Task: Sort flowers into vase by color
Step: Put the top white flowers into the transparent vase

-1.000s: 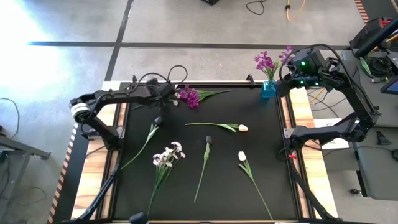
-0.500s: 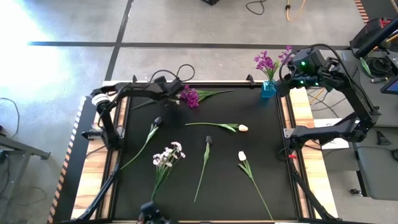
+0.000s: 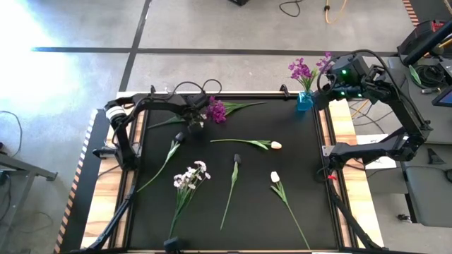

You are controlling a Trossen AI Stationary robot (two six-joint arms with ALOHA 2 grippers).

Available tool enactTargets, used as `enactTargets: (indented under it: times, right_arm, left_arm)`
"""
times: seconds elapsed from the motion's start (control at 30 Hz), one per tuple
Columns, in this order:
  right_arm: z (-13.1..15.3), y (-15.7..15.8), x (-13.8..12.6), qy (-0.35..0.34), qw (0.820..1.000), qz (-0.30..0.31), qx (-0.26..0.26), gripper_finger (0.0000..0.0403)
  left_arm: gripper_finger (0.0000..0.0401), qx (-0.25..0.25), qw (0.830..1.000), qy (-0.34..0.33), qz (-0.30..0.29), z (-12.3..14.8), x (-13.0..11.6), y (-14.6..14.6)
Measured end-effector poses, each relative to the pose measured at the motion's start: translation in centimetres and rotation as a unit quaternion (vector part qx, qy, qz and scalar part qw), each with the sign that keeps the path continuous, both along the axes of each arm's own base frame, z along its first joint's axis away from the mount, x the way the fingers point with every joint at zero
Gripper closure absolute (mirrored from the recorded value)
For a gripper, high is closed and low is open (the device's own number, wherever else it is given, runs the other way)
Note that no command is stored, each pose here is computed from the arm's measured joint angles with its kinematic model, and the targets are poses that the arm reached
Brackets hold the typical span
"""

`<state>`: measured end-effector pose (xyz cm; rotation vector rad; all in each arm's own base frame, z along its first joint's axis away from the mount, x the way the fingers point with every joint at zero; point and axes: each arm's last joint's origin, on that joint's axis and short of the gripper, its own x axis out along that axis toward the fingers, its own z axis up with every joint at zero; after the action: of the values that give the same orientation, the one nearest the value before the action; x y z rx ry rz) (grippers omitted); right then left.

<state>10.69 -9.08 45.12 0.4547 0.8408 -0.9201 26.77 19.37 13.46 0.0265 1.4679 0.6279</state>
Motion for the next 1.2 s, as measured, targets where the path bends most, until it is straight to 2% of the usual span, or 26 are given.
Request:
enactTargets:
  times: [0.13, 0.33, 0.43, 0.6, 0.8, 1.07, 1.2]
  right_arm:
    - [0.0, 0.0, 0.0, 0.001, 1.0, 0.002, -0.001, 0.039]
    - [0.0, 0.0, 0.0, 0.001, 1.0, 0.002, -0.001, 0.039]
    - [0.0, 0.0, 0.0, 0.001, 1.0, 0.002, -0.001, 0.039]
    - [0.0, 0.0, 0.0, 0.0, 1.0, 0.002, 0.0, 0.039]
    - [0.0, 0.0, 0.0, -0.004, 1.0, 0.006, 0.004, 0.039]
    - [0.3, -0.2, 0.4, -0.022, 1.0, 0.015, -0.012, 0.039]
    - [0.3, -0.2, 0.4, -0.021, 1.0, 0.017, -0.012, 0.039]
  left_arm:
    - [0.0401, -0.035, 0.999, -0.012, -0.022, 1.0, 0.2, -1.8]
    - [0.0401, -0.051, 0.994, -0.088, -0.049, 4.7, 0.4, -4.6]
    - [0.0401, -0.057, 0.988, -0.125, -0.064, 6.7, -0.2, -5.5]
    - [0.0401, -0.111, 0.971, -0.18, -0.11, 8.7, -2.5, -6.0]
    - [0.0388, -0.128, 0.978, -0.132, -0.101, 8.7, -4.8, -5.2]
    - [0.0289, -0.18, 0.98, -0.038, -0.079, 5.8, -5.7, -3.9]
    - [0.0255, -0.163, 0.983, -0.032, -0.079, 5.1, -5.6, -2.7]
